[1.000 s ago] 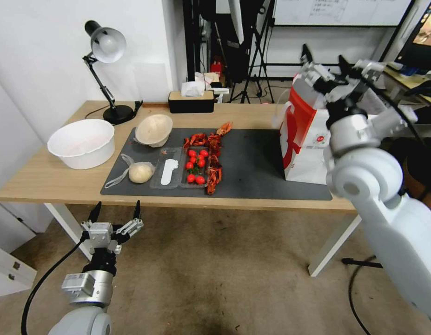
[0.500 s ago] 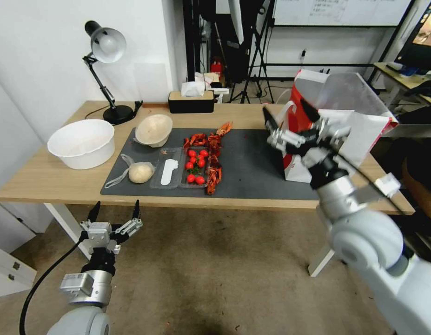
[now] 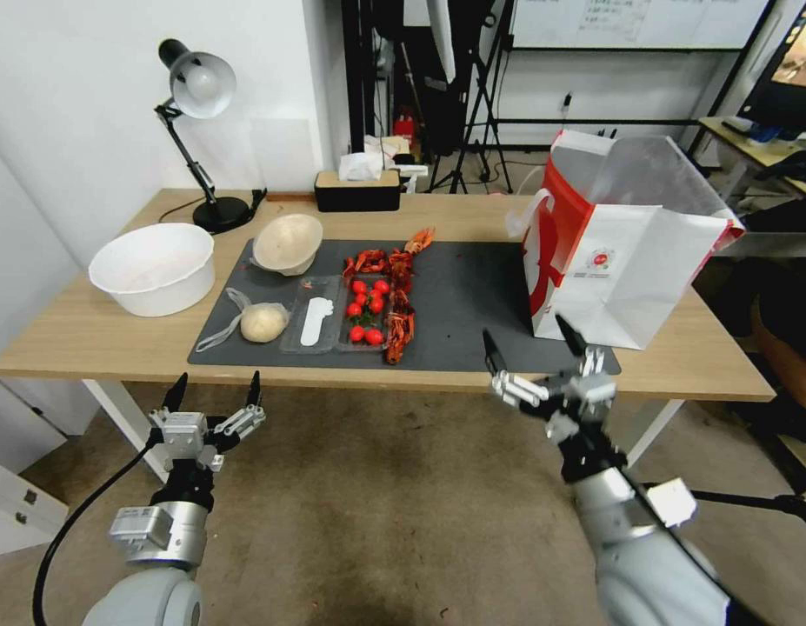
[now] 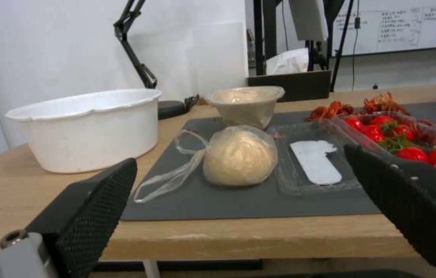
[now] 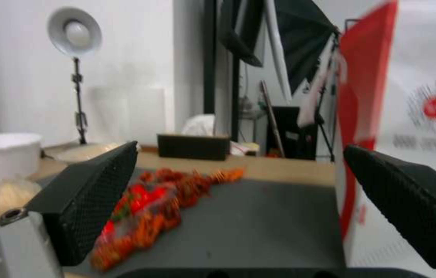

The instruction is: Pick up the trash from the table and place it into the takeout bag.

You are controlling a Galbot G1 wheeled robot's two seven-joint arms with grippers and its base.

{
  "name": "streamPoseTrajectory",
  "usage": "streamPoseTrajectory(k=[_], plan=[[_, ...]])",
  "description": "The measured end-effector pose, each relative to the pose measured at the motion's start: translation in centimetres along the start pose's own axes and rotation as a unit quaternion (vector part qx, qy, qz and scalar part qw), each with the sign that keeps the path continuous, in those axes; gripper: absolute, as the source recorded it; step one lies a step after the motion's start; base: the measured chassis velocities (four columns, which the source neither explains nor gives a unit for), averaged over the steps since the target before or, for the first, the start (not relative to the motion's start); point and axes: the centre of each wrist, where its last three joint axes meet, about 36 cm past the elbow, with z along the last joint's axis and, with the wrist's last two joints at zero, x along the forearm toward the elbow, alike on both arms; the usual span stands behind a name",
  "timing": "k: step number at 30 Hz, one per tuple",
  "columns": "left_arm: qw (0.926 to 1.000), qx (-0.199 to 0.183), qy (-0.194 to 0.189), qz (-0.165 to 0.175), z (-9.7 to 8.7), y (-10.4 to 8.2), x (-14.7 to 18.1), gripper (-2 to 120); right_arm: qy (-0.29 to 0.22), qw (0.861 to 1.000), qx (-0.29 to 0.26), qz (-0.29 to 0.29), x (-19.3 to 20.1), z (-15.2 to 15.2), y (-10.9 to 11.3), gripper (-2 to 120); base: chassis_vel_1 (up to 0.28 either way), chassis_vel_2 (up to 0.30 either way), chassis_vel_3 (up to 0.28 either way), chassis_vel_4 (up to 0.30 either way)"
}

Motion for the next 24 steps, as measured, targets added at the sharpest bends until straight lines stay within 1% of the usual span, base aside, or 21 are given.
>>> streamPoseTrajectory(k=[1, 2, 6, 13, 18, 24], plan=[[1.0, 0.0, 0.0, 0.0, 0.0, 0.0, 0.0, 100, 0.0, 1.0, 0.0, 0.0, 0.0, 0.0, 0.0, 100, 0.0, 0.0, 0.0, 0.0], [1.0, 0.0, 0.001, 0.001, 0.1, 0.0, -0.1, 100, 0.007, 1.0, 0.004, 0.018, 1.0, 1.2, 0.2, 100, 0.0, 0.0, 0.0, 0.0], [1.0, -0.001, 0.003, 0.002, 0.2, 0.1, -0.1, 100, 0.023, 0.999, 0.001, 0.035, 2.2, 2.5, 0.4, 100, 0.0, 0.0, 0.0, 0.0], [1.0, -0.002, 0.006, 0.003, 0.4, 0.1, -0.1, 100, 0.047, 0.996, 0.016, 0.073, 3.2, 5.0, -0.3, 100, 0.0, 0.0, 0.0, 0.0], [1.0, -0.002, 0.007, 0.004, 0.5, 0.1, -0.1, 100, 0.052, 0.995, 0.024, 0.085, 3.4, 5.7, -0.8, 100, 0.0, 0.0, 0.0, 0.0], [1.0, -0.003, 0.007, 0.005, 0.5, 0.2, -0.1, 100, 0.051, 0.994, 0.024, 0.089, 3.3, 5.9, -0.8, 100, 0.0, 0.0, 0.0, 0.0]])
